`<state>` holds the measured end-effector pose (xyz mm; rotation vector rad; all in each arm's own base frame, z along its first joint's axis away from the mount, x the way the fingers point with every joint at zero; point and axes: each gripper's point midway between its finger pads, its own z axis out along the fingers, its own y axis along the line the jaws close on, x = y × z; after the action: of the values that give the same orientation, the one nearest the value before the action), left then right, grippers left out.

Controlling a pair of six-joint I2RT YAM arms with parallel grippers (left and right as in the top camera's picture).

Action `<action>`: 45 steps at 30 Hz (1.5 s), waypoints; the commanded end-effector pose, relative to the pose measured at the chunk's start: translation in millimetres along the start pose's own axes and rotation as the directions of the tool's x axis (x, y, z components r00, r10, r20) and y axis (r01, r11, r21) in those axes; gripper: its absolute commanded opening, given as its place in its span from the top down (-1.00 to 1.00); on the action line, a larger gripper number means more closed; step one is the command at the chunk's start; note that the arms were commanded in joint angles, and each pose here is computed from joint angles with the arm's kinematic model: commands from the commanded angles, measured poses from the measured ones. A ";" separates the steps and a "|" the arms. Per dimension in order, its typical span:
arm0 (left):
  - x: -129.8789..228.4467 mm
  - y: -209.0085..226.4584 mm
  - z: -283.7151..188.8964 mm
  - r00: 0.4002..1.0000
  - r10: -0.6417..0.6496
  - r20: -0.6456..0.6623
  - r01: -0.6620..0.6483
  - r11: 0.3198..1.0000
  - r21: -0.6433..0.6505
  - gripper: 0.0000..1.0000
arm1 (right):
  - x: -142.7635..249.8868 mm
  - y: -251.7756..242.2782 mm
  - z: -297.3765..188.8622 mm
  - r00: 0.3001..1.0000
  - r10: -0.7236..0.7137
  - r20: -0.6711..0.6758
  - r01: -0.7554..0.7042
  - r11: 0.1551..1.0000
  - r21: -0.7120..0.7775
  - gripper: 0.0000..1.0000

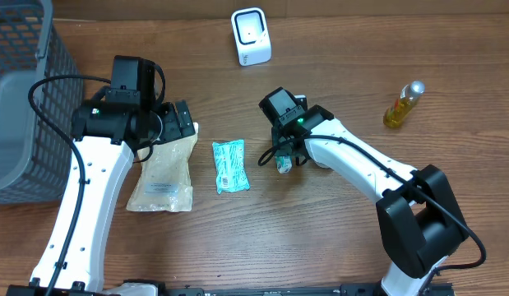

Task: Scan the item barcode
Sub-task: 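Close the right gripper on the small tissue pack's end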

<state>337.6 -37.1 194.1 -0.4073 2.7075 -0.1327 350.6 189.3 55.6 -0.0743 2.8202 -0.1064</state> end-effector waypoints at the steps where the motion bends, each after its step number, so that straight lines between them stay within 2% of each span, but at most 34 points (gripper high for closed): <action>1: -3.1 1.1 -2.2 1.000 0.005 0.011 -0.005 1.000 -0.003 -0.99 | 4.6 -3.3 2.2 1.000 0.002 -0.022 -0.002 1.000 0.007 0.92; 20: -3.1 1.1 -2.2 1.000 0.005 0.011 -0.005 1.000 -0.003 -0.99 | 25.2 4.8 0.5 0.993 -0.011 -0.120 0.004 0.999 -0.054 0.81; 28: -2.9 0.7 -2.2 1.000 0.006 0.011 -0.006 1.000 -0.003 -0.99 | 30.0 26.1 -2.6 0.987 -0.014 -0.158 -0.014 0.985 -0.172 0.78; 33: -2.9 0.8 -2.3 1.000 0.006 0.011 -0.006 1.000 -0.003 -0.99 | 28.3 28.6 -2.8 0.988 -0.018 -0.152 -0.011 0.983 -0.185 0.76; 37: -3.2 1.3 -2.2 1.000 0.004 0.011 -0.004 1.000 -0.004 -0.99 | 26.6 29.9 -2.8 0.989 -0.016 -0.145 -0.012 0.982 -0.190 0.62; 38: -3.1 1.3 -2.2 1.000 0.004 0.011 -0.004 1.000 -0.003 -0.99 | 28.7 31.1 -3.3 0.988 -0.018 -0.156 -0.014 0.980 -0.198 0.35; 39: -3.0 0.9 -2.2 1.000 0.005 0.011 -0.005 1.000 -0.003 -0.99 | 29.8 32.3 -3.8 0.987 -0.019 -0.162 -0.015 0.979 -0.205 0.30; 45: -3.1 1.1 -2.2 1.000 0.005 0.011 -0.005 1.000 -0.003 -0.99 | 28.1 34.7 -4.1 0.987 -0.017 -0.158 -0.018 0.976 -0.219 0.26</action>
<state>337.6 -37.1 194.1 -0.4073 2.7075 -0.1327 321.0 222.5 49.6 -0.1259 2.9740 0.1944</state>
